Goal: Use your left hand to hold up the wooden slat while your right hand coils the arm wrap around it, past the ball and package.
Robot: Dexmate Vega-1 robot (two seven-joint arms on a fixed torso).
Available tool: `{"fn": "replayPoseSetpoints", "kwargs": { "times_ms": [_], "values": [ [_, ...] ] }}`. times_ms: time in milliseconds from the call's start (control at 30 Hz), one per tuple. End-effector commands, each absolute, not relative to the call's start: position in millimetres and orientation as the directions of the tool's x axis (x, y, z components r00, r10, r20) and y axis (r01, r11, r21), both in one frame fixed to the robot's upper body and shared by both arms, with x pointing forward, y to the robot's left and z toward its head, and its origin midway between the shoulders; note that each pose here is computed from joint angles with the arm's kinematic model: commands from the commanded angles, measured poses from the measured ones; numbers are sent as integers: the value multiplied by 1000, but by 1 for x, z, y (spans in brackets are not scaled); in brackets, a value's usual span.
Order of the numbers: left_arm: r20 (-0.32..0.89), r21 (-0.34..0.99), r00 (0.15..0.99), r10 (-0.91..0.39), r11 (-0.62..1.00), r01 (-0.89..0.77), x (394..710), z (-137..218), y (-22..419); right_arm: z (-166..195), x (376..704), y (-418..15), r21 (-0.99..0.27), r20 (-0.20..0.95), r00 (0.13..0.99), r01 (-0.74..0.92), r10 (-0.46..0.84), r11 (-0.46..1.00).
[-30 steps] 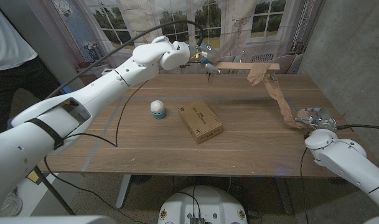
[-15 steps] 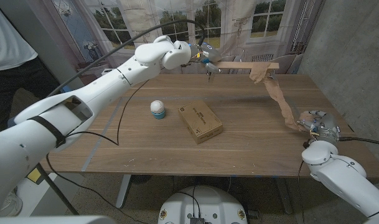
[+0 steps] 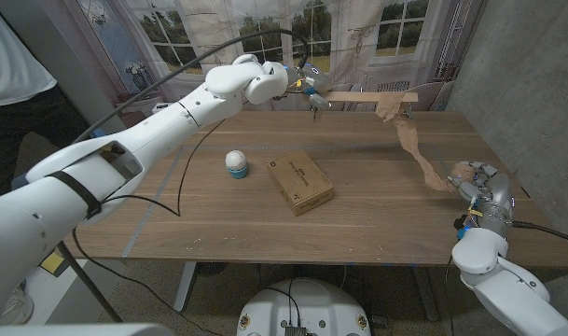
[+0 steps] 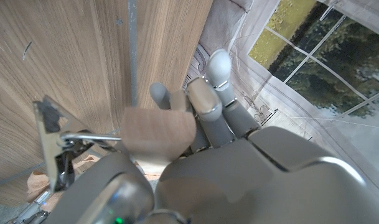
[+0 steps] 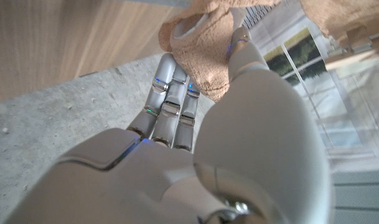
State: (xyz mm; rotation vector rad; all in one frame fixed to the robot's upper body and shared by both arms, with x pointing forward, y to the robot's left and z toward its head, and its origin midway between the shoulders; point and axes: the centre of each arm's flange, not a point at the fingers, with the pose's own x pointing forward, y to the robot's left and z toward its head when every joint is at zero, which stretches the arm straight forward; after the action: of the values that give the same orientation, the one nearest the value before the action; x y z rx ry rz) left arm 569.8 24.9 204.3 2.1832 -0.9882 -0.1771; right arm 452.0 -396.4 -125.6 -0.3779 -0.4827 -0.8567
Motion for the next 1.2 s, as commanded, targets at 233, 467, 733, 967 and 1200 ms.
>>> {"fn": "replayPoseSetpoints", "kwargs": {
  "times_ms": [233,467,733,967,1200],
  "values": [
    [126,677,688,-715,-445,-586,573,198,19,-96,446,-380,214,834,210,730,-511,649],
    [121,682,695,-709,-449,-577,574,197,19,-75,446,-383,257,885,144,641,-443,723],
    [115,689,699,-706,-450,-568,576,197,18,-60,446,-385,251,926,116,521,-358,816],
    [108,685,691,-715,-450,-572,577,197,15,-46,449,-388,218,951,106,439,-291,872],
    [91,688,692,-717,-457,-563,582,198,10,-29,455,-390,159,979,84,270,-188,950]
  ]
}}
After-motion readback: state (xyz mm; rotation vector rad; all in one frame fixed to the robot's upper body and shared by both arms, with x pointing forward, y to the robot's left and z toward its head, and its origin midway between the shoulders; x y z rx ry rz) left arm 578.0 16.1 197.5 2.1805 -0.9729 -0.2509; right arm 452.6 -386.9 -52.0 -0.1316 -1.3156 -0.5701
